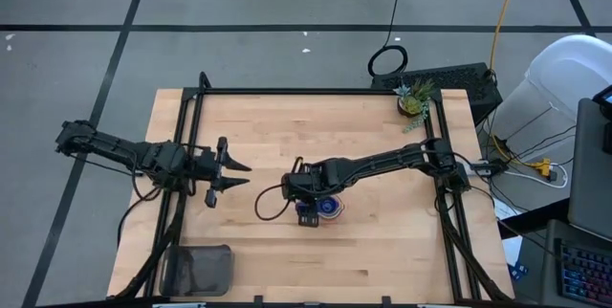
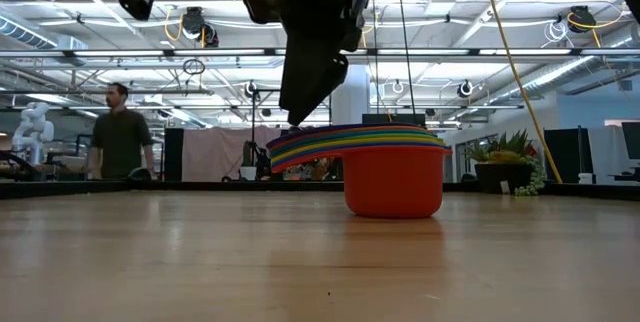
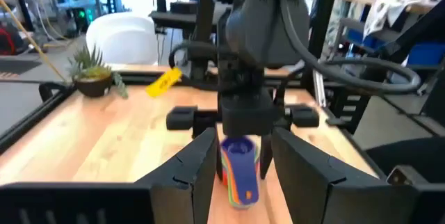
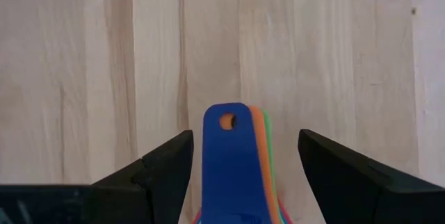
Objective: Nest measuring cups in basket
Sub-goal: Put the nested measuring cups into the black bin
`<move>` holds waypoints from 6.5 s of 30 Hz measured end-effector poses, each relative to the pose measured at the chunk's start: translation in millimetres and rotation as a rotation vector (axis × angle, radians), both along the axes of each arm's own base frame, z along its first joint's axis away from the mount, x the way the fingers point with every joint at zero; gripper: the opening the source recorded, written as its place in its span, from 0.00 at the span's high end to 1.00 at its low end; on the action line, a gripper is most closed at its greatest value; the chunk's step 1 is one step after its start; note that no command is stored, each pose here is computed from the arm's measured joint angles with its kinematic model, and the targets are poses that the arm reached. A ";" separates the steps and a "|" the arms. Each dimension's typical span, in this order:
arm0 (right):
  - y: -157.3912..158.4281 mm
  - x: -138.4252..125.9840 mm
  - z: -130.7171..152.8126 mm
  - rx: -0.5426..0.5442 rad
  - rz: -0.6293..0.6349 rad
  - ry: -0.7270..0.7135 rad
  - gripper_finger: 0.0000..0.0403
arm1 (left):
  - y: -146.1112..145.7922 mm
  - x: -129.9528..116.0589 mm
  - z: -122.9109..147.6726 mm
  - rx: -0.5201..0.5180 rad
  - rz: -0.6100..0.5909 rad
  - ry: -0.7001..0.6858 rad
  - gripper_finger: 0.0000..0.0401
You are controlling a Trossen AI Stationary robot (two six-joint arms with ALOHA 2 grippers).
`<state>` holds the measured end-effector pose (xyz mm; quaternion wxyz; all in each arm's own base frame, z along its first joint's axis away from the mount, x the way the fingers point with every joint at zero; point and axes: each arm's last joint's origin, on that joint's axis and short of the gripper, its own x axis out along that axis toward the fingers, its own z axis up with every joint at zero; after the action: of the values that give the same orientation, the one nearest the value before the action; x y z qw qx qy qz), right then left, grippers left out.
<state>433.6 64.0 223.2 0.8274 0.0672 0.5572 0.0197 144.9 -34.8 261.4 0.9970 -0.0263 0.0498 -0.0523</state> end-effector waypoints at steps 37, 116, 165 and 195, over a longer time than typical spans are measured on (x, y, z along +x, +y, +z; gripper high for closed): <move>-59.8 -211.5 42.7 -0.080 -0.397 -0.094 0.37 | -50.0 195.5 20.8 0.140 0.063 0.861 0.64; -46.4 -247.3 38.7 -0.116 -0.300 -0.211 0.37 | -43.3 254.8 -82.6 0.097 0.008 1.093 0.54; -45.8 -242.5 42.1 -0.114 -0.281 -0.269 0.37 | -44.5 255.6 -77.0 0.107 0.001 1.098 0.48; -46.0 -242.8 41.9 -0.112 -0.283 -0.264 0.37 | -38.6 278.4 -62.3 0.181 -0.045 1.265 0.48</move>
<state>190.7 18.0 265.2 0.8901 0.0959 0.4293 -0.1192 423.3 -73.4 199.0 0.7718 0.0335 0.6335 -0.0432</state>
